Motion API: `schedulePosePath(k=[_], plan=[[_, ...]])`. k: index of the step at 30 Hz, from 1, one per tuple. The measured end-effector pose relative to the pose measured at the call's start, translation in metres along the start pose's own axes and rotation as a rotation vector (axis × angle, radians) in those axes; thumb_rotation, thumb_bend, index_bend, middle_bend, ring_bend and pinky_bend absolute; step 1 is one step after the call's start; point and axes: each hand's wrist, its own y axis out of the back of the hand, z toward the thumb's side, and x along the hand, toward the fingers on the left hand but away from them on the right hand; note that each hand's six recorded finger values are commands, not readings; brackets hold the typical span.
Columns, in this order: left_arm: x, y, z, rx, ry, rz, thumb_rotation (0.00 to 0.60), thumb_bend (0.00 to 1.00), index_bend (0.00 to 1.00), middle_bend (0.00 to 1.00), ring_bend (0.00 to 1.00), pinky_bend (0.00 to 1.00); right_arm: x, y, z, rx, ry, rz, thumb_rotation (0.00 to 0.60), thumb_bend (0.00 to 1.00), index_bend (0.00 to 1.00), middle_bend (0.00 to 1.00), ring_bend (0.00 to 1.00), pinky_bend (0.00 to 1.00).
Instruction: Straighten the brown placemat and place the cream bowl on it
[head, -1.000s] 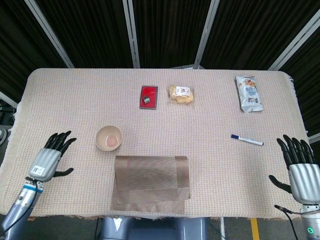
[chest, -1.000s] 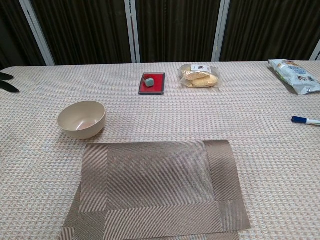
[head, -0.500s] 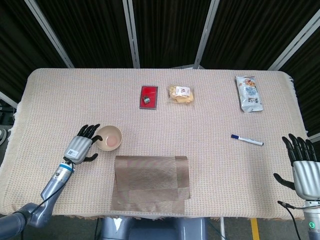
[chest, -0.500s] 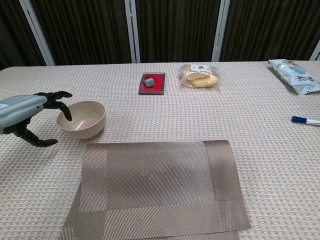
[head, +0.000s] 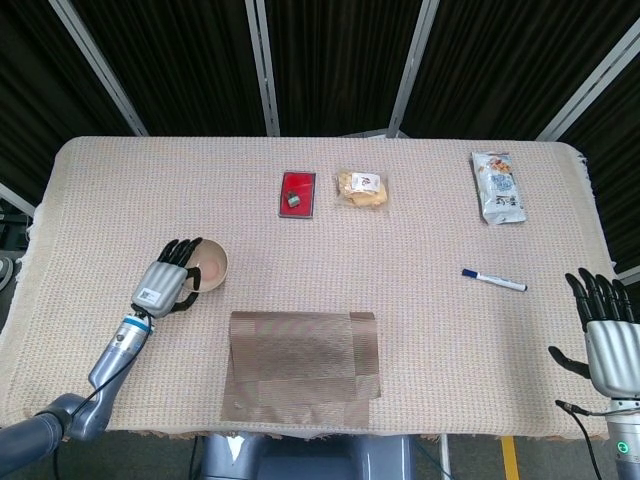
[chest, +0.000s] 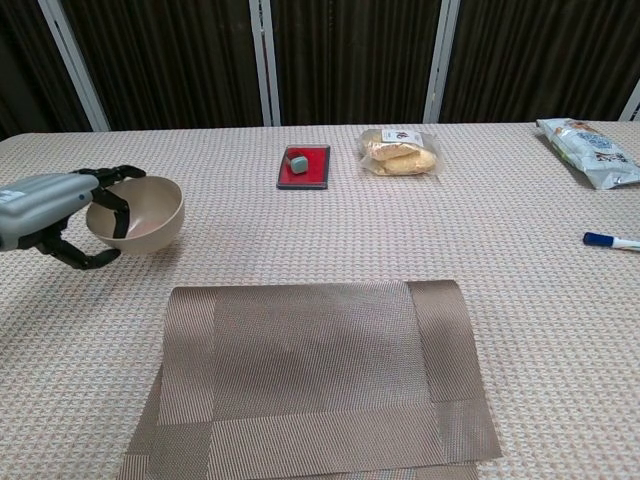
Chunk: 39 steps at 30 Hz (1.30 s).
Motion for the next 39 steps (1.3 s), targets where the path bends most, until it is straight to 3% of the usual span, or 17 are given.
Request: schedulePosePath(k=[8, 18, 20, 24, 26, 31, 35, 39], plan=[[-0.017, 0.027, -0.063, 0.016, 0.139, 0.024, 0.600, 0.40, 0.63, 0.00, 0.00, 0.00, 0.002, 0.002, 0.003, -0.006, 0.012, -0.002, 0.600, 0.00, 0.00, 0.00, 0.00, 0.00], [-0.046, 0.013, -0.109, 0.007, 0.247, -0.041, 0.600, 0.39, 0.61, 0.00, 0.00, 0.00, 0.004, 0.007, 0.007, -0.023, 0.024, -0.015, 0.600, 0.00, 0.00, 0.00, 0.00, 0.00], [-0.049, 0.008, -0.111, 0.003, 0.253, -0.049, 0.600, 0.37, 0.54, 0.00, 0.00, 0.00, 0.004, 0.008, 0.007, -0.026, 0.025, -0.017, 0.600, 0.00, 0.00, 0.00, 0.00, 0.00], [-0.051, 0.003, -0.109, -0.014, 0.250, -0.067, 0.600, 0.13, 0.19, 0.00, 0.00, 0.00, 0.004, 0.009, 0.007, -0.031, 0.025, -0.019, 0.600, 0.00, 0.00, 0.00, 0.00, 0.00], [-0.051, 0.004, -0.103, -0.028, 0.232, -0.060, 0.600, 0.08, 0.14, 0.00, 0.00, 0.00, 0.004, 0.011, 0.006, -0.034, 0.024, -0.022, 0.600, 0.00, 0.00, 0.00, 0.00, 0.00], [-0.051, 0.020, -0.070, -0.068, 0.105, 0.023, 0.600, 0.08, 0.14, 0.00, 0.00, 0.00, 0.004, 0.011, 0.005, -0.034, 0.022, -0.023, 0.600, 0.00, 0.00, 0.00, 0.00, 0.00], [-0.059, 0.030, -0.015, -0.123, -0.094, 0.068, 0.600, 0.08, 0.25, 0.00, 0.00, 0.00, 0.004, 0.011, 0.004, -0.033, 0.019, -0.022, 0.600, 0.00, 0.00, 0.00, 0.00, 0.00], [-0.075, 0.023, 0.045, -0.175, -0.279, 0.021, 0.600, 0.08, 0.37, 0.00, 0.00, 0.00, 0.004, 0.012, 0.004, -0.032, 0.016, -0.028, 0.600, 0.00, 0.00, 0.00, 0.00, 0.00]])
